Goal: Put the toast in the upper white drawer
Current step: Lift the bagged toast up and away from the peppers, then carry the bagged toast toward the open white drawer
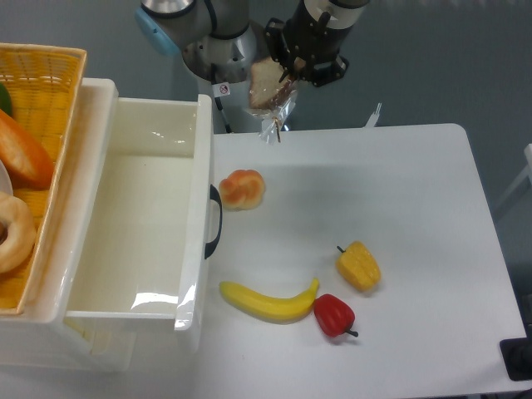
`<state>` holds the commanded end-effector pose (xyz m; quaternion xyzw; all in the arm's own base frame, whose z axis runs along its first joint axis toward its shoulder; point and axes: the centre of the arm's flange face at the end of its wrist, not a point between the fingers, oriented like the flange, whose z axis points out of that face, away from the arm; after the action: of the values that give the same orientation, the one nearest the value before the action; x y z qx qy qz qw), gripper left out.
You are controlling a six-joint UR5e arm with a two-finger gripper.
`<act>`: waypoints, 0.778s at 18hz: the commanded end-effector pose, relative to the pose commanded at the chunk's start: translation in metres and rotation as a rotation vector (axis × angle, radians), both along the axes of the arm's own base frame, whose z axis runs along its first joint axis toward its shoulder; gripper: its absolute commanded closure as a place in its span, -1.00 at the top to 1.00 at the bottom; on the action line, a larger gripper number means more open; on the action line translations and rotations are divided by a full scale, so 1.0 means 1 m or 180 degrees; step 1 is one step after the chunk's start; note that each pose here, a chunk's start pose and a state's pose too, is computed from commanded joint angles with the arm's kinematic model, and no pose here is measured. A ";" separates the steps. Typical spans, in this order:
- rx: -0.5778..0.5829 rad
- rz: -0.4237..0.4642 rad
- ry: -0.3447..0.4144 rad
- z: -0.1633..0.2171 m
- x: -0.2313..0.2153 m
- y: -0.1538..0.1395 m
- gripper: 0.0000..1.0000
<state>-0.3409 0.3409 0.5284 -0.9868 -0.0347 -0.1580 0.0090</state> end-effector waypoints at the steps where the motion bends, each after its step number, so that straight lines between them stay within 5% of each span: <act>1: 0.0035 0.0035 -0.0007 0.003 0.000 0.002 -0.73; 14: 0.0242 0.0303 -0.0114 0.019 0.014 0.014 -0.73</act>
<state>-0.3267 0.3551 0.5472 -0.9800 -0.0758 -0.1763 0.0533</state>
